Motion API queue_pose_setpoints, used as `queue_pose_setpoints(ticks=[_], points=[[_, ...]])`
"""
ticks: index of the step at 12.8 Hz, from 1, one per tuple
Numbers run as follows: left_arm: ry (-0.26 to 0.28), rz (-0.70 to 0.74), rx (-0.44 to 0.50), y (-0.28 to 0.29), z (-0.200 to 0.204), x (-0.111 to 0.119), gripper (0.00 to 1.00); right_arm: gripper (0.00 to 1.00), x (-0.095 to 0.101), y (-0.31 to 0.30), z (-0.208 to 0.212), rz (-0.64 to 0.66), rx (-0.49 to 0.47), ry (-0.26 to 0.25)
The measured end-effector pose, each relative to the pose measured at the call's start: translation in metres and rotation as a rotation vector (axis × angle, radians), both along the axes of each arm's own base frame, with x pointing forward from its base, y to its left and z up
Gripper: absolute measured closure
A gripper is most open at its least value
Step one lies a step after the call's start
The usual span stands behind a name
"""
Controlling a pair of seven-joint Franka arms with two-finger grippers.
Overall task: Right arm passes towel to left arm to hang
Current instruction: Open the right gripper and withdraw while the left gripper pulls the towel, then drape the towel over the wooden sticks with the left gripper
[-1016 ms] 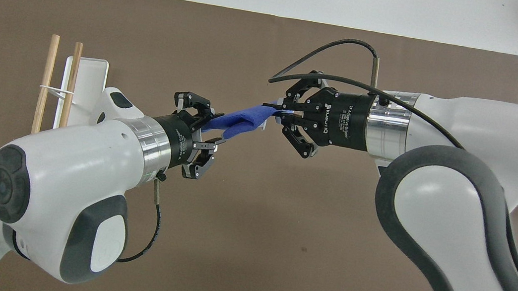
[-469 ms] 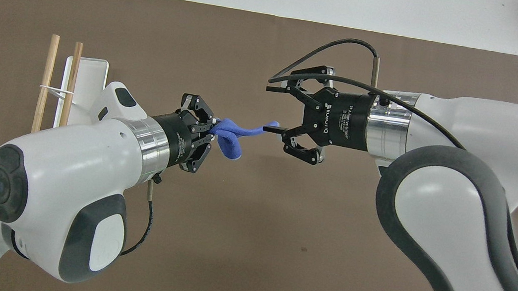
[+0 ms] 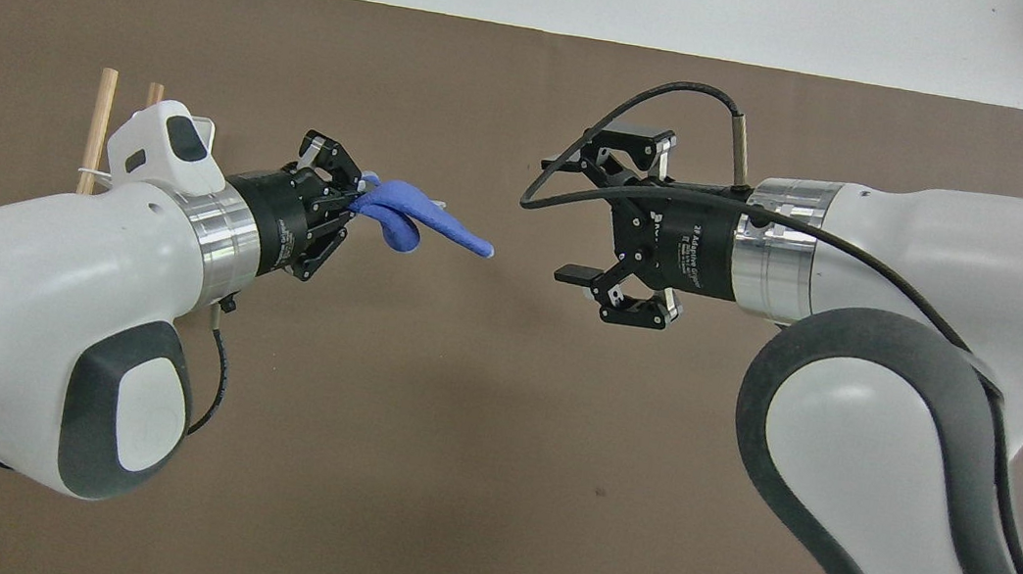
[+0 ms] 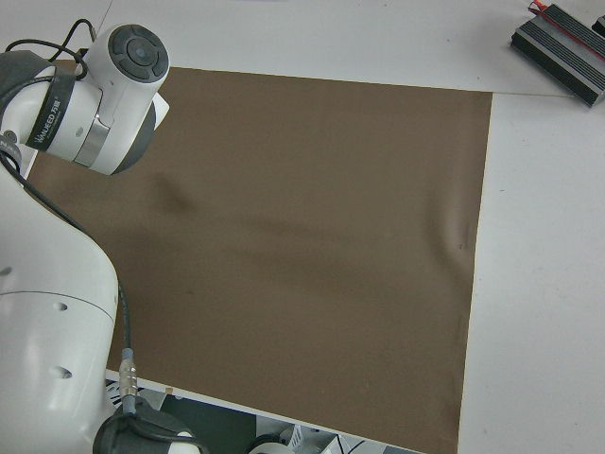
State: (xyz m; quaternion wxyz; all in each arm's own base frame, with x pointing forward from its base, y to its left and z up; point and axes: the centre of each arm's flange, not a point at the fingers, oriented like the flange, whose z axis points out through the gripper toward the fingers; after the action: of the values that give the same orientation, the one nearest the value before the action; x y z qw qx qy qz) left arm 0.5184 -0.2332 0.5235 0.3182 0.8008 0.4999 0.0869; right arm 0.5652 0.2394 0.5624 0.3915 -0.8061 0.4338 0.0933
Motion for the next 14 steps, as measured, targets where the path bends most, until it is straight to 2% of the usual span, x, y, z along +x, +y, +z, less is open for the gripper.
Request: queue_pose_setpoints(ticks=[2,3,4,6,7,9,11,14], points=[[-0.096,-0.164,0.139,0.039,-0.006,0.016,0.98,0.00,0.000,-0.006,0.000,0.166,-0.157,-0.178],[-0.125,-0.248,0.201,0.054,-0.009,0.020,0.98,0.00,0.002,-0.012,-0.001,0.248,-0.244,-0.257],[-0.158,-0.339,0.262,0.067,-0.012,0.023,0.98,0.00,0.005,-0.021,-0.003,0.321,-0.331,-0.322],[-0.208,-0.496,0.354,0.085,-0.016,0.027,0.98,0.00,0.013,-0.044,-0.006,0.445,-0.506,-0.415],[-0.221,-0.553,0.383,0.090,-0.018,0.027,0.98,0.00,0.014,-0.051,-0.007,0.507,-0.610,-0.442],[-0.251,-0.646,0.436,0.103,-0.020,0.030,0.98,0.00,0.011,-0.056,-0.006,0.584,-0.732,-0.441],[-0.286,-0.744,0.501,0.129,-0.022,0.034,0.98,0.00,0.006,-0.062,0.001,0.610,-0.763,-0.422],[-0.322,-0.758,0.544,0.163,-0.006,0.045,0.98,0.00,0.008,-0.097,0.020,0.663,-0.830,-0.386]])
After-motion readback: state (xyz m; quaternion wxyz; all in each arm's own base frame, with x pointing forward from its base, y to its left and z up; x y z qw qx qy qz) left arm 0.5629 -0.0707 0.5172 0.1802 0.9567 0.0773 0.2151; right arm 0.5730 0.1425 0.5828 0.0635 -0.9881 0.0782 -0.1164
